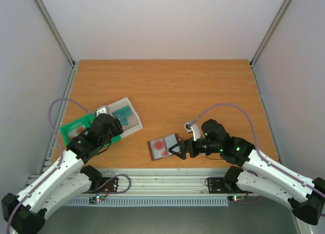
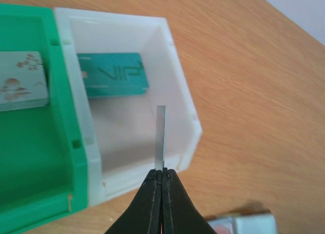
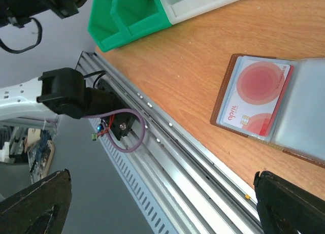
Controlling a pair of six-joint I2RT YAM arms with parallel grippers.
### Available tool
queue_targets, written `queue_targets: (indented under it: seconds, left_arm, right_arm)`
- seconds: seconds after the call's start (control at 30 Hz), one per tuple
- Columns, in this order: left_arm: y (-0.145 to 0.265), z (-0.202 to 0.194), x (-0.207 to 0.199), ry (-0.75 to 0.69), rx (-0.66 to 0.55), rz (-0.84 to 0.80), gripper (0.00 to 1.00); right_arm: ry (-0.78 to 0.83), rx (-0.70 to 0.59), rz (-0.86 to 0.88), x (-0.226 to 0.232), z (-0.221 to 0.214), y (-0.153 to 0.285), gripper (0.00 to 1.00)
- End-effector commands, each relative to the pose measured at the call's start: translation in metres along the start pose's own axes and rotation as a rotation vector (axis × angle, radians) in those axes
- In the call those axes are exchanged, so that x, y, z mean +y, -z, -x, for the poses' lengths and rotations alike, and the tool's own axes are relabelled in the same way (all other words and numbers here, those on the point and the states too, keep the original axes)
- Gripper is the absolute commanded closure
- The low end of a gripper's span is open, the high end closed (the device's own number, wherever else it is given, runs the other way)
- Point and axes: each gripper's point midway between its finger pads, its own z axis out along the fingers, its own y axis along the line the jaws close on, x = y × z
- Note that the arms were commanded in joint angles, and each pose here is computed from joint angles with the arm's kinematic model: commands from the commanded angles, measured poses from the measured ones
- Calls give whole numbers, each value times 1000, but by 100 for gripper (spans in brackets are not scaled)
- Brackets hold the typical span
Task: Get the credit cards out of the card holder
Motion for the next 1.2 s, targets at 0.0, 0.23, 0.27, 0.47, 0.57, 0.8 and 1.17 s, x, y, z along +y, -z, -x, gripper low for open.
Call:
queue_targets:
  seconds: [0.0, 0.23, 0.27, 0.47, 0.57, 0.8, 1.17]
  left_arm:
    - [-7, 38, -5, 38, -128, 21, 100]
    - [-38, 52, 4, 68, -105, 79, 100]
    - [-42, 53, 6, 75, -102, 83, 100]
    - [-64, 58, 14, 118, -106, 89, 100]
    - [-74, 58, 10, 150, -105, 46, 100]
    - [-93, 58, 18, 157, -94, 83, 100]
    - [-111, 48, 32, 151, -81, 135, 100]
  right_arm:
    - [4, -13, 31, 8, 3, 2, 2]
    - [8, -17, 24, 7, 4, 2, 1]
    - [8, -15, 24, 7, 4, 1, 2]
    - [2, -4, 19, 5, 3, -1, 2]
    - [-5, 4, 7, 3, 3, -3, 2]
    - [-22, 7, 5, 0, 2, -7, 2]
    - [-27, 10, -6, -2, 2, -8, 1]
